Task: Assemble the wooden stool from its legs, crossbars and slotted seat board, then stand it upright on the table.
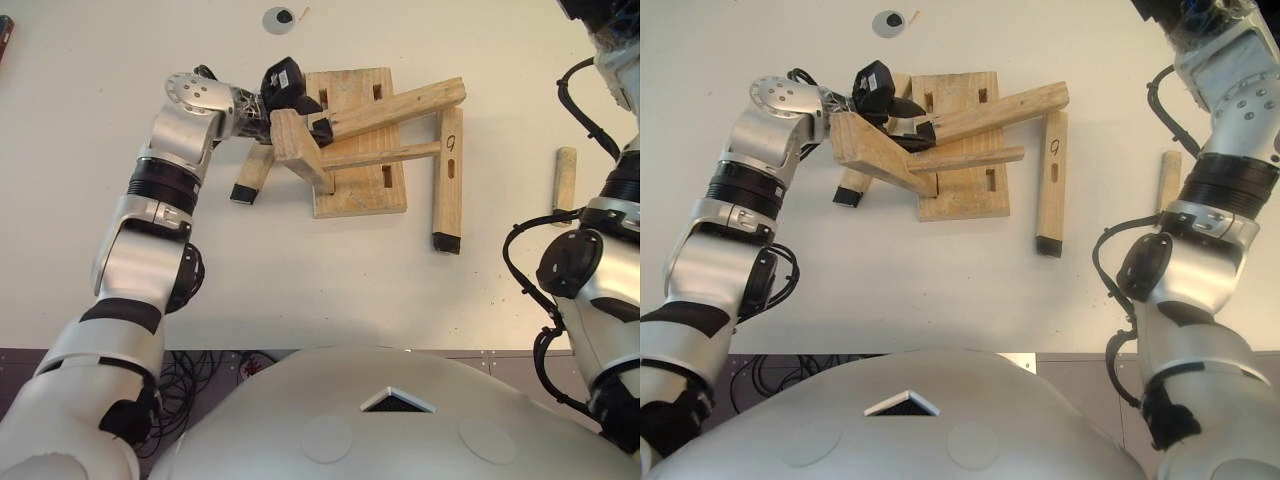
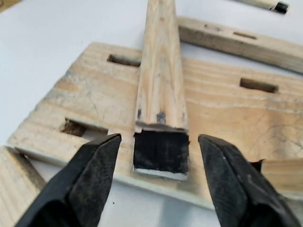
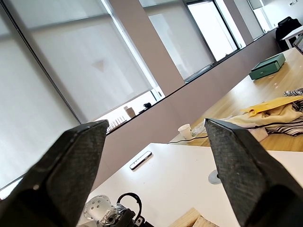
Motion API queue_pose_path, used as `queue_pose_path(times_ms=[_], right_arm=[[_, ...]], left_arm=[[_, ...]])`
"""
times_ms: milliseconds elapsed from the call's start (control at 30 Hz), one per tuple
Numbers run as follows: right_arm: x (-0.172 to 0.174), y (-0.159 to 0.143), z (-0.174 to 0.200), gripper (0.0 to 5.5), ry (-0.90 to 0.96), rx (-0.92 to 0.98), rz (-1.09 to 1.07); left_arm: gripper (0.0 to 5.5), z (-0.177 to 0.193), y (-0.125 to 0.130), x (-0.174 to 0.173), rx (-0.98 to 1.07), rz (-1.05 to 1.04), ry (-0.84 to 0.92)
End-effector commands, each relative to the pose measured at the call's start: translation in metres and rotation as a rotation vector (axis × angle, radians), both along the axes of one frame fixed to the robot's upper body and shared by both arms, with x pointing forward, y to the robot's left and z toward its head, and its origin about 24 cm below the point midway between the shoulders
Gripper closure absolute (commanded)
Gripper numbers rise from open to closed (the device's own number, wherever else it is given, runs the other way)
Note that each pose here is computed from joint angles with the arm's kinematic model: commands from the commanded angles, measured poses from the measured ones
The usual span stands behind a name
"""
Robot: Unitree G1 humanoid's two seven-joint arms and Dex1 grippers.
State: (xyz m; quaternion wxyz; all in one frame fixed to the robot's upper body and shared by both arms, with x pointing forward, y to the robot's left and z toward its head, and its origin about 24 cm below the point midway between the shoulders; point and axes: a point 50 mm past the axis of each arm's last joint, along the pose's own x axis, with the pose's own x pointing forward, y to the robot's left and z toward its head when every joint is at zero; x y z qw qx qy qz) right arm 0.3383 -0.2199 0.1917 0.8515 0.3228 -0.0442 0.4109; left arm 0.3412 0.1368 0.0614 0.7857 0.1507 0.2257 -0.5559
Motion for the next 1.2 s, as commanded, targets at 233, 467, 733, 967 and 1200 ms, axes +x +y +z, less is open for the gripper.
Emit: queue_pose_path(times_ms=[233,467,733,967,1200], right_arm=[[0.001,0.009,-0.005,1.81,0.008,0.004,0.012],[0.005,0.009,-0.009,1.81,0.043,-0.022,-0.023],[0.003,0.016,-0.018,1.81,0.115,-0.112,-0.014],[0.002,0.019,-0.029,1.81,0.164,-0.141,-0.002],[0.002,0.020,-0.037,1.81,0.187,-0.153,-0.002]], left_arm=[[3.17,-0.008,0.001,0.006,-0.007,0.021,0.030],[3.60,0.011,-0.003,0.009,-0.131,-0.015,-0.076],[3.76,0.047,0.012,0.008,-0.153,0.008,-0.358],[4.93,0.034,0.033,-0.011,-0.059,-0.011,-0.264],[4.94,0.034,0.026,-0.004,-0.075,0.076,-0.237]])
